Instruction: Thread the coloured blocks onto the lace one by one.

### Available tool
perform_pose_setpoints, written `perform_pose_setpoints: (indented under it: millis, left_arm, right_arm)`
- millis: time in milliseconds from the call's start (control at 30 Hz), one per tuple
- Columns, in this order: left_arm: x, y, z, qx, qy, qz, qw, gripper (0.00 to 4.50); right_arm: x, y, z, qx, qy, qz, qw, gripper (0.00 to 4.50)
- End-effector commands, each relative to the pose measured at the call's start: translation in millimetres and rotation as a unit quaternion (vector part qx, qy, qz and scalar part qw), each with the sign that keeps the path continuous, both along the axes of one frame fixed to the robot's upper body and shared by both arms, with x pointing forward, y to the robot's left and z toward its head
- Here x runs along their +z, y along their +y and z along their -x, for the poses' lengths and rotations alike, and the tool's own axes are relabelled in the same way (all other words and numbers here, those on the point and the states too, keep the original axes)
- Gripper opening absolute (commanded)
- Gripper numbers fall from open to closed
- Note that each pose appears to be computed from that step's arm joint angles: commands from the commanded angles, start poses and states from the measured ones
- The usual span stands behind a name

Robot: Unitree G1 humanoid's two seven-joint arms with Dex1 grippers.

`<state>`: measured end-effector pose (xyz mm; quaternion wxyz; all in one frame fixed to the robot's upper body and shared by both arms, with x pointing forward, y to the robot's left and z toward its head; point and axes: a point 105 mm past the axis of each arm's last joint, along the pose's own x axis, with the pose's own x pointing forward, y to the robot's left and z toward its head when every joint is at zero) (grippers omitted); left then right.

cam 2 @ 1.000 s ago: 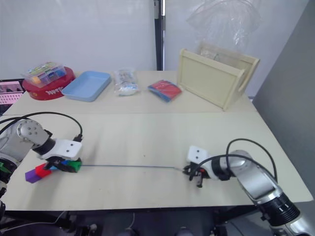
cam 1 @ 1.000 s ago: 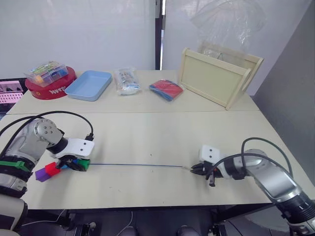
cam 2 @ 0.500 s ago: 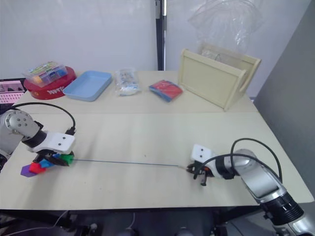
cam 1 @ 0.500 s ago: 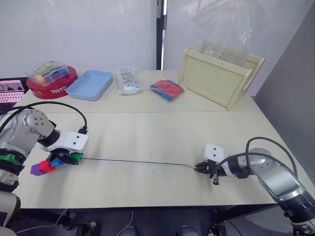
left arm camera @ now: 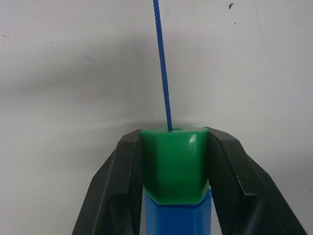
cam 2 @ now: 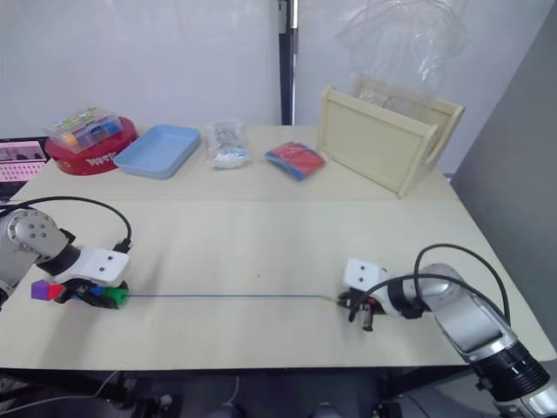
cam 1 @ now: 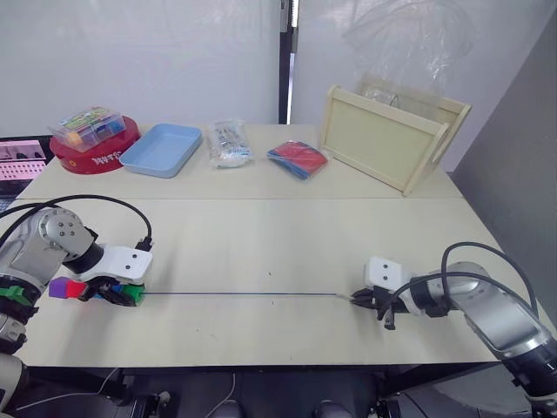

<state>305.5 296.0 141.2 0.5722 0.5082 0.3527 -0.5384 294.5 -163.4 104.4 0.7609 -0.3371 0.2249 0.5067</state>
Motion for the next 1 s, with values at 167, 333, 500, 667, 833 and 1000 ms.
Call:
perform_pose_setpoints:
  millis: [167, 333, 500, 667, 833, 1000]
  left_arm:
    - [4, 0, -1, 0.006, -0.025, 0.015, 1.0, 1.31]
    - [-2, 2, 4, 0.013, -0.018, 0.014, 1.0, 1.31]
    - [-1, 4, 4, 0.024, -0.02, 0.018, 0.999, 1.31]
    - [4, 0, 1, 0.048, -0.029, 0.045, 0.997, 1.81]
    - [20, 2, 0, 0.077, -0.046, 0.067, 0.994, 3.64]
    - [35, 5, 7, 0.097, -0.056, 0.098, 0.989, 4.5]
  right_arm:
    - [-11, 12, -4, -0.001, 0.007, 0.009, 1.0, 0.0]
    - [-11, 26, -4, 0.01, 0.004, 0.003, 1.0, 0.0]
    - [-11, 31, -6, 0.019, 0.0, 0.011, 1.0, 0.0]
    - [-3, 35, -7, 0.015, 0.008, -0.003, 1.0, 0.34]
    - [6, 34, -2, 0.01, 0.029, -0.039, 0.999, 1.98]
    - [17, 19, -3, -0.008, 0.039, -0.059, 0.997, 3.76]
